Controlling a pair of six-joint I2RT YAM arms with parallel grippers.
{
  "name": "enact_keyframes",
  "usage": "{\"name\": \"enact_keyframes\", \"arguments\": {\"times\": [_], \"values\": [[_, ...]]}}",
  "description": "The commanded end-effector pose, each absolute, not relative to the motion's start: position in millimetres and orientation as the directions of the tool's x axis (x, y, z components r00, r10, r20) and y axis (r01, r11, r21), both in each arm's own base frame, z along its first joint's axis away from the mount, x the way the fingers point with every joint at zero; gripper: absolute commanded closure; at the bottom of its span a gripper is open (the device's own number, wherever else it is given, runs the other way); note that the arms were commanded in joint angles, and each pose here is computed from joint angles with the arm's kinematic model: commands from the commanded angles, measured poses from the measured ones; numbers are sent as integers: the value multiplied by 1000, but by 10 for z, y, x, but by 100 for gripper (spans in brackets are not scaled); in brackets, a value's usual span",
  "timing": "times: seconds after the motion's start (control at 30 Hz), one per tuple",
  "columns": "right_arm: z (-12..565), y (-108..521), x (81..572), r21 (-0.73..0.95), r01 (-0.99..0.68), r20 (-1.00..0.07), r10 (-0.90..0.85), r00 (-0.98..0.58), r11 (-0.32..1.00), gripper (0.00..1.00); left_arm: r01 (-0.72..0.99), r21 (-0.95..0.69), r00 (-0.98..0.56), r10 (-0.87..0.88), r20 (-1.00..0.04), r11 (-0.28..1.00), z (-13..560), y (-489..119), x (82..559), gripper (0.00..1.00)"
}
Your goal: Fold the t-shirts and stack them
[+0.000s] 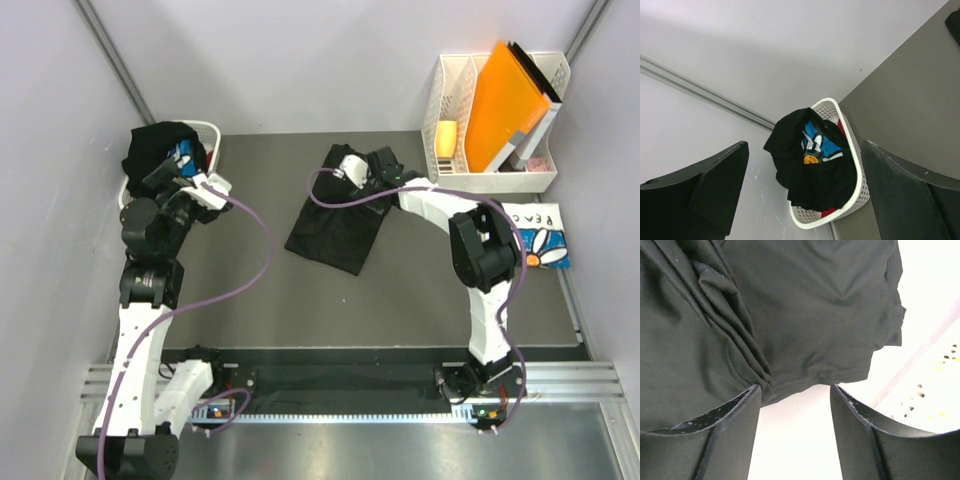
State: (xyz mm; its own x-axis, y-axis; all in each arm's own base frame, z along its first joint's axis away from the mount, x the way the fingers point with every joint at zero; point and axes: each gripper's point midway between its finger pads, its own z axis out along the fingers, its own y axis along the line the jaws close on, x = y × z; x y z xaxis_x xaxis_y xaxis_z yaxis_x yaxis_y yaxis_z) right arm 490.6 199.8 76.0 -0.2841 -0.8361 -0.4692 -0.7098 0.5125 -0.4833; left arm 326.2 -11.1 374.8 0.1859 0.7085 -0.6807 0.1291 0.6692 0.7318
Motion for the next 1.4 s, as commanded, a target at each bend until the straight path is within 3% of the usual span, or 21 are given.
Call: {"name": "enact_keyframes", "arguments": {"times": [0.0, 0.07, 0.2, 0.3, 0.37, 0.43, 0.57, 0.73, 0.9, 1.13, 1.37], "values": [[1295, 1971, 5107, -522, -626, -560, -786, -262, 580, 40, 245, 716, 215, 683, -698, 654, 3619, -295, 3212, 1], [1415, 1917, 5128, -503, -620, -581, -767, -274, 602, 39, 407, 670, 217, 647, -731, 620, 3436, -518, 3217, 1], [1621, 1725, 5087, -398, -612, -654, -679, -332, 683, 39, 746, 409, 77, 542, -837, 525, 2902, -936, 3048, 1], [1745, 1658, 4899, -301, -664, -690, -637, -344, 685, 39, 851, 279, 13, 513, -858, 444, 2597, -1156, 3119, 2], [1694, 1620, 4702, -260, -716, -677, -651, -343, 648, 38, 902, 218, -38, 571, -820, 373, 2210, -1257, 3201, 3], [1805, 1591, 4535, -271, -740, -675, -670, -309, 615, 37, 936, 146, -91, 620, -780, 321, 1881, -1311, 3305, 9], [1756, 1440, 4229, -284, -784, -601, -739, -303, 553, 36, 953, 37, -165, 617, -769, 301, 1554, -1422, 3615, 9], [1925, 1254, 4205, -320, -743, -581, -741, -337, 588, 36, 965, -72, -211, 589, -780, 251, 1340, -1631, 4119, 14], [1965, 1149, 4099, -343, -750, -540, -772, -335, 565, 36, 982, -11, -122, 589, -799, 189, 1425, -1859, 4542, 14], [1996, 1016, 4079, -399, -770, -469, -833, -295, 497, 36, 998, 2, -40, 667, -744, 62, 1027, -2232, 4595, 13], [2256, 931, 4218, -444, -748, -442, -846, -297, 494, 36, 997, 36, -17, 675, -738, 65, 836, -2326, 4738, 12]]}}
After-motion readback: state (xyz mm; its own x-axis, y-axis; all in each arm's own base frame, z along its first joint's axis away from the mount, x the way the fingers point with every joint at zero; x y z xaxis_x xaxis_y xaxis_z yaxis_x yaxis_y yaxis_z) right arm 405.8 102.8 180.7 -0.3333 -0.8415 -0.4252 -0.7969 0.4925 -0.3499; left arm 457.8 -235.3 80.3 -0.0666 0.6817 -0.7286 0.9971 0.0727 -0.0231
